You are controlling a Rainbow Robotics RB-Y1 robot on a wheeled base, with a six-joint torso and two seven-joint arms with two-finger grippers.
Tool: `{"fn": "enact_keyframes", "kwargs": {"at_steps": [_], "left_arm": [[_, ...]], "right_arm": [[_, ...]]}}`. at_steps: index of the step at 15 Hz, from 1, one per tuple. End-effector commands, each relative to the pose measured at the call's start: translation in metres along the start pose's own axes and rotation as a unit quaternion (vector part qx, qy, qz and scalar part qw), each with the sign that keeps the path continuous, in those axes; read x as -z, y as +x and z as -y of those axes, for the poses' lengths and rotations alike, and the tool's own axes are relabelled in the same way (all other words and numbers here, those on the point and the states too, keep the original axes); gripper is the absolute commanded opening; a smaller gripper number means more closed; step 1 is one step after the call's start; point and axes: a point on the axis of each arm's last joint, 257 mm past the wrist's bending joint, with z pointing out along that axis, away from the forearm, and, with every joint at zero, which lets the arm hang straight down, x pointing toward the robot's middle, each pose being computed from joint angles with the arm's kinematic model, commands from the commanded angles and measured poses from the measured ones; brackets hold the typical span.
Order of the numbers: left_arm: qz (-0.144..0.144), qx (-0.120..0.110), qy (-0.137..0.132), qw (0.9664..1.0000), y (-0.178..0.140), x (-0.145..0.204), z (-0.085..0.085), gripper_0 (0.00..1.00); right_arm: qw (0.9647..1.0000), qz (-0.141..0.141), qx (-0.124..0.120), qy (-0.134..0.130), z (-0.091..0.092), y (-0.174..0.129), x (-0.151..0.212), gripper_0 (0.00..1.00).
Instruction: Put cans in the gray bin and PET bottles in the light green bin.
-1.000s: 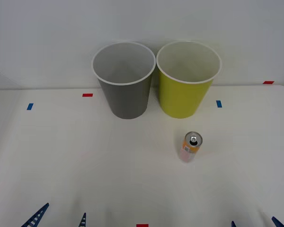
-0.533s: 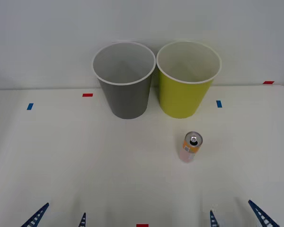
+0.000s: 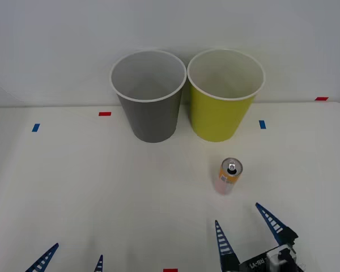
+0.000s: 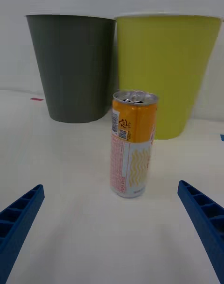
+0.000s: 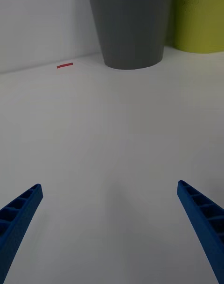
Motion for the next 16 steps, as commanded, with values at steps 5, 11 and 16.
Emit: {"fn": "enact_keyframes", "kwargs": {"at_steps": [5, 11, 16], "left_arm": [[0.0, 0.0, 0.0, 1.0, 0.0, 0.0, 0.0, 1.0], [0.0, 0.0, 0.0, 1.0, 0.0, 0.0, 0.0, 1.0], [0.0, 0.0, 0.0, 1.0, 0.0, 0.0, 0.0, 1.0]], "right_arm": [[0.9999, 0.004, -0.006, 0.012, 0.011, -0.008, -0.046, 1.0], [0.9991, -0.008, -0.006, 0.042, 0.041, -0.008, -0.067, 1.0], [0.9987, -0.009, -0.024, 0.044, 0.039, -0.012, -0.084, 1.0]]}}
